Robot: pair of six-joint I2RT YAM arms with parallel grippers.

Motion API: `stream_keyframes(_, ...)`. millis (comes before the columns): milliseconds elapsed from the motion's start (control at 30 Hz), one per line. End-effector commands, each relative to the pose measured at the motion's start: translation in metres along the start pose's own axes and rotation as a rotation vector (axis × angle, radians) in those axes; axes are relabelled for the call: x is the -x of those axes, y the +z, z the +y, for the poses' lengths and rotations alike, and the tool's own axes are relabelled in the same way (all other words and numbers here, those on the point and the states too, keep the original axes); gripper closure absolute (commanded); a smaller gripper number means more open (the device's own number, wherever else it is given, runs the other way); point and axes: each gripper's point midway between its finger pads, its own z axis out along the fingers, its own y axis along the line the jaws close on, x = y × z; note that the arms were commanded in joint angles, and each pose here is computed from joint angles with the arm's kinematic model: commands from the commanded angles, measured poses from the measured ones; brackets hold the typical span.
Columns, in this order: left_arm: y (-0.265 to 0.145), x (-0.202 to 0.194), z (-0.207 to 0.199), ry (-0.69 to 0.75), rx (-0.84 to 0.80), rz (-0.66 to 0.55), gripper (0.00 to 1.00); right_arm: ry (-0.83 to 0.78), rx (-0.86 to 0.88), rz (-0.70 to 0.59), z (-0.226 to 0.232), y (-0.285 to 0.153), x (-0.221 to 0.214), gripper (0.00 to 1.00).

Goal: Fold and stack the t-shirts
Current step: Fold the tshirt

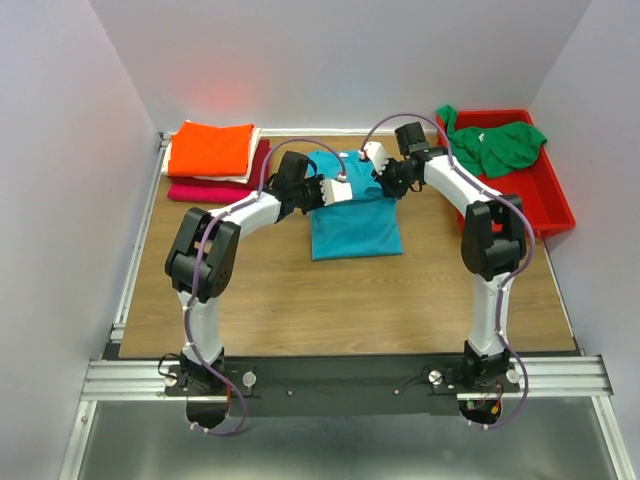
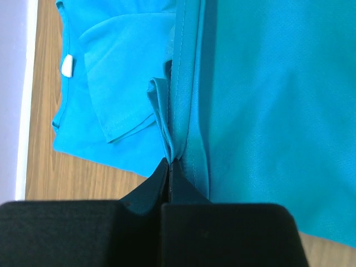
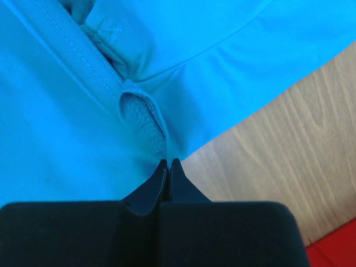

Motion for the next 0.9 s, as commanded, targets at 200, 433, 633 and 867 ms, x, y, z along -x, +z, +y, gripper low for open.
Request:
stream_keyframes(200,0.012,-0.009,0.023,-0.021,0.047,0.008,1.00,0.079,-0.046,-0.003,-0.030,0.026,0.004,0.86)
stream_keyframes(433,-0.028,-0.011,0.109,-0.284,0.528,0.060,0.29,0.322,-0.325,-0.117,-0.086,0.026,0.031,0.24)
stream_keyframes(633,-0.146,0.076,0.153,-0.176,0.817,-0.204,0.13,0.360,-0.337,-0.246,-0.082,-0.019,0.062,0.00)
stream_keyframes(867,-0.154,0.096,0.034,0.114,0.400,-0.298,0.09,-0.068,0.118,-0.380,0.050,-0.049,0.042,0.00)
